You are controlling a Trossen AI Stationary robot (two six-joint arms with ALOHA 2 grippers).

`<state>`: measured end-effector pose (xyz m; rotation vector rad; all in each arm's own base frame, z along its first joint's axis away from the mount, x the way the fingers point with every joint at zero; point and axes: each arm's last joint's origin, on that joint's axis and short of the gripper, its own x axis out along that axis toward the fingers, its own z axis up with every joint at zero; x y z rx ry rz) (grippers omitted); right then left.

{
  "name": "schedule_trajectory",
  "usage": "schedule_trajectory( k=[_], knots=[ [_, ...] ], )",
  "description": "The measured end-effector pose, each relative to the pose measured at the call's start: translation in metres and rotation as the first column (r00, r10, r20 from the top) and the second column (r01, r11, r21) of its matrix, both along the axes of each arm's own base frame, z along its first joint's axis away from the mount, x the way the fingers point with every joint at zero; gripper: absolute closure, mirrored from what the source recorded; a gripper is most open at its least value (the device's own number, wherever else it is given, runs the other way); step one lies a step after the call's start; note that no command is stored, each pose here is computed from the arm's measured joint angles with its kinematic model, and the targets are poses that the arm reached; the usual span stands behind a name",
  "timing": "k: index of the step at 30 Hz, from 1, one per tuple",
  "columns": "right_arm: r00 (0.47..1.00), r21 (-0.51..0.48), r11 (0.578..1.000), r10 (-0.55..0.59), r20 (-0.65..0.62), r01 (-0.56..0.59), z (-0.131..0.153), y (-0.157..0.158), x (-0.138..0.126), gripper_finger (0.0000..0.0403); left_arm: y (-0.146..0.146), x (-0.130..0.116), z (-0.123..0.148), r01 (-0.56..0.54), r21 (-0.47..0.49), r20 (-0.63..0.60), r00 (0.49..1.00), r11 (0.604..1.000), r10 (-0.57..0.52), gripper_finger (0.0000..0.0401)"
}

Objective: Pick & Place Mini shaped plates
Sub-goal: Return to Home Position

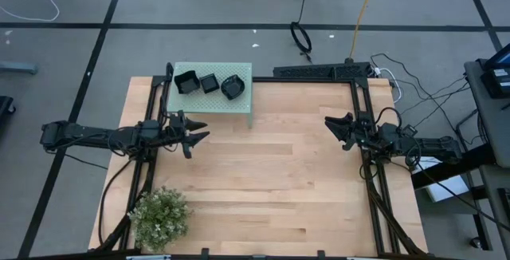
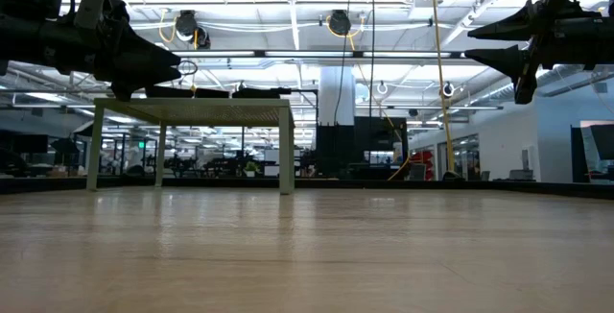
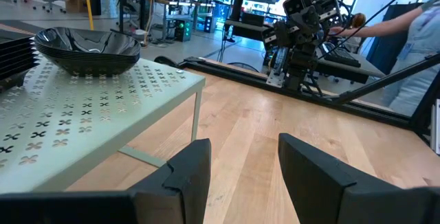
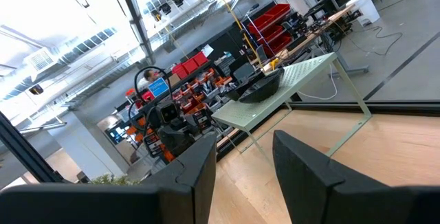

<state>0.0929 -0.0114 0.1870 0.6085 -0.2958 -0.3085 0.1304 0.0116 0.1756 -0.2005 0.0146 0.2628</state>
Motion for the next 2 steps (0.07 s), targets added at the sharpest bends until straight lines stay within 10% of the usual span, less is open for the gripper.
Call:
schedule_trajectory(
  k=[2],
  knots=[
    [1.0, 0.0, 1.0, 0.0, 0.0, 0.0, 0.0, 0.0, 0.0, 0.0271, 0.0, 0.0, 0.0, 0.0, 0.0, 0.0, 1.0, 1.0, 0.0, 0.0226]
  ],
)
